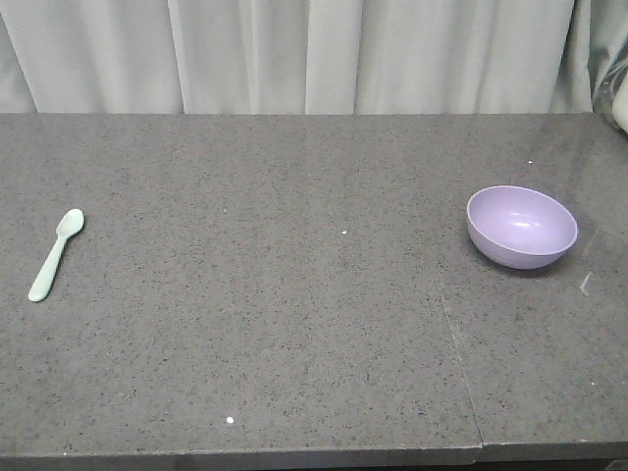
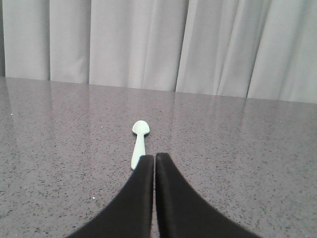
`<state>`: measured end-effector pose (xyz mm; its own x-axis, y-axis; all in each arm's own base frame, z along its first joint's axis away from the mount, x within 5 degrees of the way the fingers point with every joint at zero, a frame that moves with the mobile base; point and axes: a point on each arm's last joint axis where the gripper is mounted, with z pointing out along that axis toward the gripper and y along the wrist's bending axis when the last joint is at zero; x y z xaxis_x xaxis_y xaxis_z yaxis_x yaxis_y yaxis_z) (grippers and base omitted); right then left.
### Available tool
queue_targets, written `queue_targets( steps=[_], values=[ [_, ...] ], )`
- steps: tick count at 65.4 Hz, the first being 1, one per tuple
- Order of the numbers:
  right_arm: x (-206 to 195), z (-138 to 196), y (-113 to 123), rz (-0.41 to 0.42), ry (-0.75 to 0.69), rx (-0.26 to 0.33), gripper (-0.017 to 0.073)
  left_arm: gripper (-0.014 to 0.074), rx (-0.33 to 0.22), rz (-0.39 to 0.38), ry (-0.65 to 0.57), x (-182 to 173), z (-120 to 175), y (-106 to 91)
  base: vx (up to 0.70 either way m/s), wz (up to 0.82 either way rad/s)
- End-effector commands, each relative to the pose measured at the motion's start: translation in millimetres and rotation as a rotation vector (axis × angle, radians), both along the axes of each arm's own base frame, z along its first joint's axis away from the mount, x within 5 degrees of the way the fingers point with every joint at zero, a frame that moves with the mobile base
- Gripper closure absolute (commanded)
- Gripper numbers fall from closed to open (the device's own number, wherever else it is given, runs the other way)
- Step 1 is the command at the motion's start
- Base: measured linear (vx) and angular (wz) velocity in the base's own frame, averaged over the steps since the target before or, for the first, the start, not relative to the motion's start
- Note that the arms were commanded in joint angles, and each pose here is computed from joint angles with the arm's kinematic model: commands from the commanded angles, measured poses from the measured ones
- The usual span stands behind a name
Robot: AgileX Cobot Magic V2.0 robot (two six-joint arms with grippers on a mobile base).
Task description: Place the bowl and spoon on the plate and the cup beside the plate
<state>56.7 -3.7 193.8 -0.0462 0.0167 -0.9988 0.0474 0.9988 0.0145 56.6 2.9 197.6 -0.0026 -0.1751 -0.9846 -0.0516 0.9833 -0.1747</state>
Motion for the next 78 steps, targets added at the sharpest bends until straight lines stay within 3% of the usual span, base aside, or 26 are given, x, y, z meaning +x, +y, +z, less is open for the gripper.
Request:
queue_targets(
  steps=[1, 68, 73, 78],
  values=[
    [0, 2, 2, 0.017, -0.069, -0.018, 0.0565, 0.0599, -0.006, -0.002, -0.038, 1, -3, -0.1, 0.00, 0.00],
    [0, 4, 2, 0.022, -0.090, -0.016, 0.0565, 0.0599, -0.006, -0.002, -0.038, 1, -3, -0.1, 0.00, 0.00],
    [0, 9, 3, 0.037, -0.149, 0.036, 0.0565, 0.0599, -0.006, -0.002, -0.038, 1, -3, -0.1, 0.00, 0.00],
    [-1, 16, 4, 0.052, -0.224, 0.173, 0.0565, 0.0599, -0.005, -0.002, -0.055, 1, -1, -0.1, 0.00, 0.00]
  ],
)
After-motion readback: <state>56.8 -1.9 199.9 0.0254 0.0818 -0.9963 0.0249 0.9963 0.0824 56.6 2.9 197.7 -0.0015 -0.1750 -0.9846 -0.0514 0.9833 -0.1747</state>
